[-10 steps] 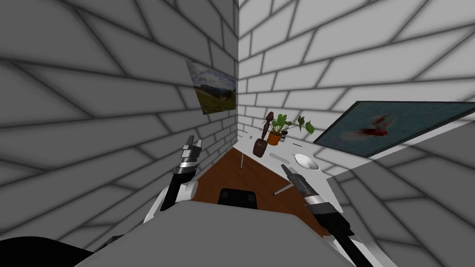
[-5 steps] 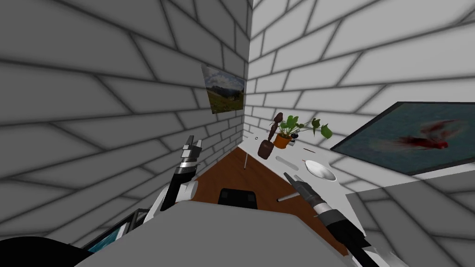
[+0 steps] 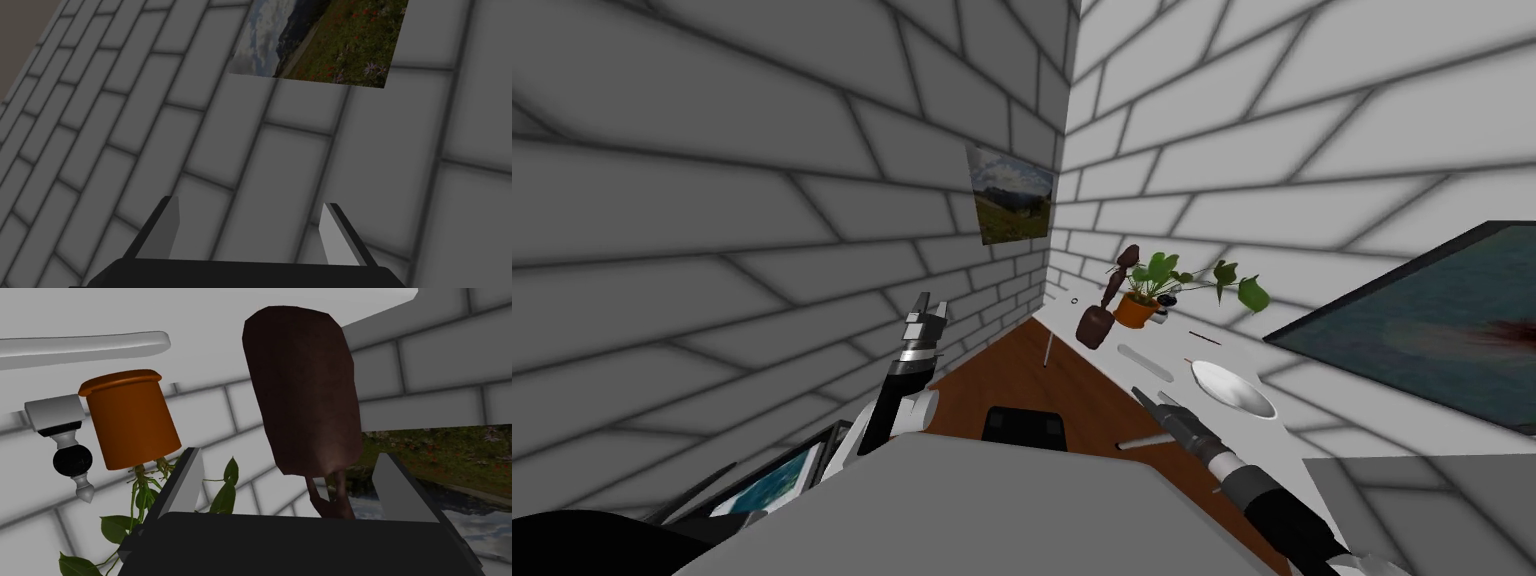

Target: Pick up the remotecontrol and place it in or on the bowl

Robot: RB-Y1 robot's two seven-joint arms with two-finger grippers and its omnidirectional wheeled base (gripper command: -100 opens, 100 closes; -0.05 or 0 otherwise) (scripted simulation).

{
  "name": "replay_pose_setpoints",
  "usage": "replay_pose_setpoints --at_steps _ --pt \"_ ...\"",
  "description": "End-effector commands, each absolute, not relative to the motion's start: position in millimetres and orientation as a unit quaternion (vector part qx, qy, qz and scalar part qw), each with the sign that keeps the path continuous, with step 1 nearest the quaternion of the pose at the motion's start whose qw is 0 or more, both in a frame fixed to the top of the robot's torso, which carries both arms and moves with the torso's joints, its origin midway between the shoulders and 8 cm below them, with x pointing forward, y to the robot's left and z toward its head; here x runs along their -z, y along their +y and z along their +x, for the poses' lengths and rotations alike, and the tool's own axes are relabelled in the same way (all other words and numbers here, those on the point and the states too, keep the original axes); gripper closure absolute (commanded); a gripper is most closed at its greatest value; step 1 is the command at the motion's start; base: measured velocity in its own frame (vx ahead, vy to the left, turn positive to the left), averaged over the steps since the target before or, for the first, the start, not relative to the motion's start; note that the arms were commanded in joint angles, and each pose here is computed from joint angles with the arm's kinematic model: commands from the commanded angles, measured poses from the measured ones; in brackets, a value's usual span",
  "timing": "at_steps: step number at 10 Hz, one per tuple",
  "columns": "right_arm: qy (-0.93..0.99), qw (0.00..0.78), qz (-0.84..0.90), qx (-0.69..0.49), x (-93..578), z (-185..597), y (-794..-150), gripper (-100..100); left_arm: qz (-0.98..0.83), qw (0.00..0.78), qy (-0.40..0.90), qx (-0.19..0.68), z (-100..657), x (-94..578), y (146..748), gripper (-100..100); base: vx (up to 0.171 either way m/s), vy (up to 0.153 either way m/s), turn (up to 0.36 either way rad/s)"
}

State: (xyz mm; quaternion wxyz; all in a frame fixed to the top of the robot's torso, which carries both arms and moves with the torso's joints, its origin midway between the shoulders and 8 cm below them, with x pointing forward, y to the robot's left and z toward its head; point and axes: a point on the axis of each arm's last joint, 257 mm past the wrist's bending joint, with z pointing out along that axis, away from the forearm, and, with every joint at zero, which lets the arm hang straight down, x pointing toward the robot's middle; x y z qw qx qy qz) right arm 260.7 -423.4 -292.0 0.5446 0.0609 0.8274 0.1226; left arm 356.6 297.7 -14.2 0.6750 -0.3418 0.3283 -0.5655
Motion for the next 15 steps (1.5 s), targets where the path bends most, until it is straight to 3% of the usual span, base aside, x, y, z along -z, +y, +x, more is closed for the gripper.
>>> replay_pose_setpoints --at_steps 1,15 --pt "0.849 0.517 0.045 -0.101 307.4 246.0 -436.9 -100 -0.342 0.675 0.328 0.565 356.6 14.2 297.7 0 0.002 -0.020 0.305" --pt "0.956 0.279 -0.092 0.021 382.5 118.4 -545.3 -100 -0.342 0.675 0.328 0.565 356.6 14.2 297.7 0 0.023 -0.059 0.261"
